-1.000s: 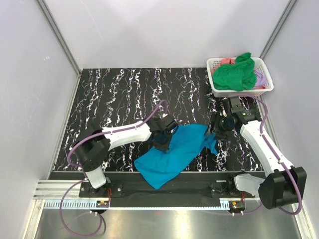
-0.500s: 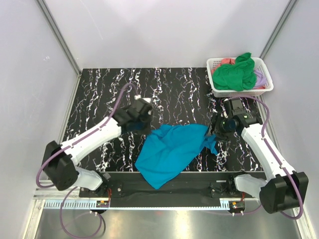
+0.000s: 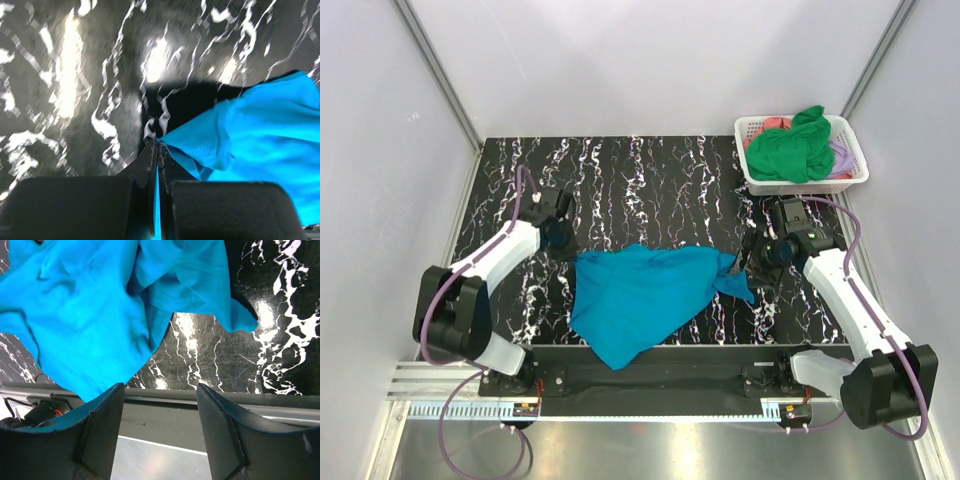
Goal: Fold and stack the t-shirts
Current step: Flatten the tshirt out
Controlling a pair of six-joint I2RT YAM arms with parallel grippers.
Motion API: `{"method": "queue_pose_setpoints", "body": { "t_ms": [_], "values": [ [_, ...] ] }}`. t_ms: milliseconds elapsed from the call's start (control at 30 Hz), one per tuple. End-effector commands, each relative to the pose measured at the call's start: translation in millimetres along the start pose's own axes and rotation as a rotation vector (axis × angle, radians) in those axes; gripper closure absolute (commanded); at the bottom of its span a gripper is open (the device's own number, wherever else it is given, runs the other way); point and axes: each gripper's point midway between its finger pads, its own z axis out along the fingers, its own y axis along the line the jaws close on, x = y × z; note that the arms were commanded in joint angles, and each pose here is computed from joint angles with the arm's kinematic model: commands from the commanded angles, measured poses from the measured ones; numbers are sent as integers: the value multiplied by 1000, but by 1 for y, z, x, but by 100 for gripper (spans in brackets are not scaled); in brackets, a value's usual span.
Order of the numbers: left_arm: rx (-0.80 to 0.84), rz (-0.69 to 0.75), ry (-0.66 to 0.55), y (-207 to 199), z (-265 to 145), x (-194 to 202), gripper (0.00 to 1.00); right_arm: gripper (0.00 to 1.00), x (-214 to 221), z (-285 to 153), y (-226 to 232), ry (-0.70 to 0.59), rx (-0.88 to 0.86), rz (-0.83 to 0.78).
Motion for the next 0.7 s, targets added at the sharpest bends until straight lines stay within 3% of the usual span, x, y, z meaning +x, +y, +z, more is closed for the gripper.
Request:
{"method": "queue_pose_setpoints", "body": {
  "t_ms": [0, 133, 267, 400, 667],
  "values": [
    [176, -9, -90, -41, -6, -40, 100, 32, -12, -3, 15, -10, -43, -10],
    [292, -18, -207, -72, -43, -81, 100, 29, -19, 11, -6, -11, 88, 8],
    [317, -20, -226, -78, -62, -89, 100, 27, -40, 25, -19, -69, 185, 36],
    [295, -7, -233, -74, -63, -89, 100, 32, -48, 51, -31, -21, 275, 35],
    [219, 29, -273, -64, -68, -102, 100, 48, -16, 64, -22, 82, 187, 157]
  ]
}}
